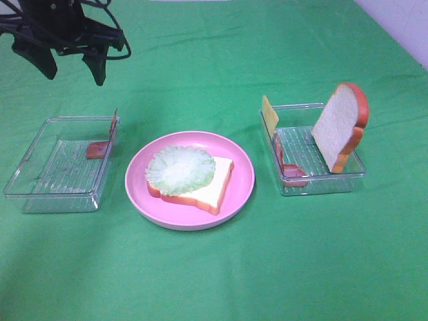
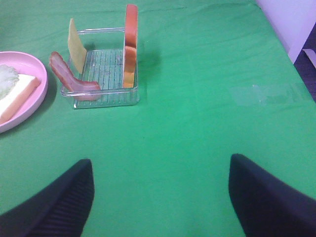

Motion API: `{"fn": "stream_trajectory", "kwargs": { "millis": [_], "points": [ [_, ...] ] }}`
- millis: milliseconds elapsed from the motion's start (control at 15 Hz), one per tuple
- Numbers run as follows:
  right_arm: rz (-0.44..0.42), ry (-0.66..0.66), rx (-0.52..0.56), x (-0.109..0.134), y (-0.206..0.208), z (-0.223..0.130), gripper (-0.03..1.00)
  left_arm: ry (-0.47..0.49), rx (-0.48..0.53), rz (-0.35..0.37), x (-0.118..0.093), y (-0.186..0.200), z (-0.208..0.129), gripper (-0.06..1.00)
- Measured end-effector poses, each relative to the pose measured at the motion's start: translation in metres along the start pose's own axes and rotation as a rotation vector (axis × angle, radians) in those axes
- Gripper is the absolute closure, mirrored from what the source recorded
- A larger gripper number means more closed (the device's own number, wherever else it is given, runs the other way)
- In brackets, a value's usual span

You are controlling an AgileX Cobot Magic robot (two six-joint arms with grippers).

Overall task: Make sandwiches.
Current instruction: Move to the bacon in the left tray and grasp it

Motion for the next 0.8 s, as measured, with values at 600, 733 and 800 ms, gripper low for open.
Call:
{"fn": "stream_trajectory", "kwargs": {
  "millis": [600,733,800],
  "points": [
    [0.000,0.000,0.000,0.000,0.000,0.000,0.25,0.036,0.073,-0.085,-0.022,-0.087,-0.002,0.24],
    [0.000,0.000,0.000,0.000,0.000,0.000,0.25,0.039,0.078,-0.090,-0.024,-0.093,-0.002,0.24],
    [0.000,0.000,0.000,0.000,0.000,0.000,0.25,0.039,0.069,-0.090,-0.024,-0.094,-0.001,0.26]
  ]
}}
Point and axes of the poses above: a point on each arm's last joint axis where the gripper is mounted, y pointing back along that axis away from the gripper, x along the wrist's bending axis when the last joint is at zero, z = x × y, the point moved 8 cm from there along -y, pointing out along that axis toward the gripper, and after that the axes turned 15 degrees about -y, right-handed, at the moved point
